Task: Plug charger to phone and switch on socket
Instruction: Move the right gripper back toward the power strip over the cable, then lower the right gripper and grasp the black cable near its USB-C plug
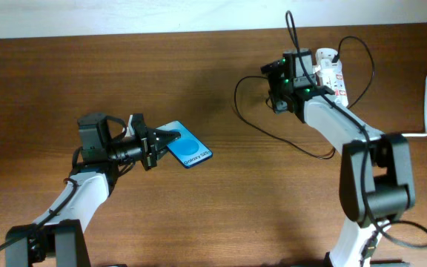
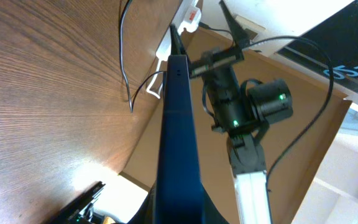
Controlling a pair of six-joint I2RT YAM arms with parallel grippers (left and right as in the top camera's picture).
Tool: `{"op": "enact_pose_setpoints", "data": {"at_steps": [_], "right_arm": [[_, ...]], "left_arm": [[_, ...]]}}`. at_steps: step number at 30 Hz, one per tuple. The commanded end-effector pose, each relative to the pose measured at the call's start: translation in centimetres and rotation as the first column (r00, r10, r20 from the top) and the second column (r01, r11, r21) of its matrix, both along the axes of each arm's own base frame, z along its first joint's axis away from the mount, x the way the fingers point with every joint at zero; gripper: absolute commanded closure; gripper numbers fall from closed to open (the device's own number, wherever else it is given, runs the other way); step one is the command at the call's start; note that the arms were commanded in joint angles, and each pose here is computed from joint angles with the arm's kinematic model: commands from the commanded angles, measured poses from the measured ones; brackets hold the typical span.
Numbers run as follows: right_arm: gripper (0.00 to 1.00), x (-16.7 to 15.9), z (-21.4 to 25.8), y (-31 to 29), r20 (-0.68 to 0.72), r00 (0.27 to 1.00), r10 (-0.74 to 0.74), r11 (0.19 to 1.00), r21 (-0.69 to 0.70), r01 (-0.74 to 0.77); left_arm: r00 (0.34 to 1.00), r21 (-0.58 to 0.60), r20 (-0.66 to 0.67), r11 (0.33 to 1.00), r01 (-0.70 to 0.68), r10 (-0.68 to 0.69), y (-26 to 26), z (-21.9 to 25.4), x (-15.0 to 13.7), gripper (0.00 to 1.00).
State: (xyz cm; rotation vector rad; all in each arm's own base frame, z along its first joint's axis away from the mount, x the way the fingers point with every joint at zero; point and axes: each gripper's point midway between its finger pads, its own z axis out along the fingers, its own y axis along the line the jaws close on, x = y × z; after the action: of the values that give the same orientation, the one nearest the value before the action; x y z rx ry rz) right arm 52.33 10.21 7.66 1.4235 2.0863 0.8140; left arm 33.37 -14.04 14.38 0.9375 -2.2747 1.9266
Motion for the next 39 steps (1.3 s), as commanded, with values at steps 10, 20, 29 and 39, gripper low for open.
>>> {"op": "enact_pose_setpoints", "data": {"at_steps": [10,20,29,39], "right_arm": [[0.25,2.8,-5.4,0.4,-0.019,0.989,-0.145,0.972,0.186,0.146],[0.75,2.2,-7.7,-1.7,-0.03,0.998,-0.051,0.997,0.057,0.053],[0.65,2.6,-6.6,-1.4,0.033,0.993,0.114,0.988,0.096,-0.117],[0.28,2.6,-7.0,-0.4,-0.028,0.996,-0.088,0.982,0.163,0.091]], "left_arm": [[0.999,-0.012,0.03,1.0,0.011,-0.011,0.0,1.2,0.1,1.0],[1.0,-0.011,0.03,1.0,0.01,-0.01,0.0,1.1,0.1,1.0],[1.0,-0.009,0.03,1.0,0.008,-0.007,0.0,1.1,0.2,1.0],[1.0,-0.002,0.03,1.0,-0.002,0.002,0.1,1.0,0.3,1.0]]}}
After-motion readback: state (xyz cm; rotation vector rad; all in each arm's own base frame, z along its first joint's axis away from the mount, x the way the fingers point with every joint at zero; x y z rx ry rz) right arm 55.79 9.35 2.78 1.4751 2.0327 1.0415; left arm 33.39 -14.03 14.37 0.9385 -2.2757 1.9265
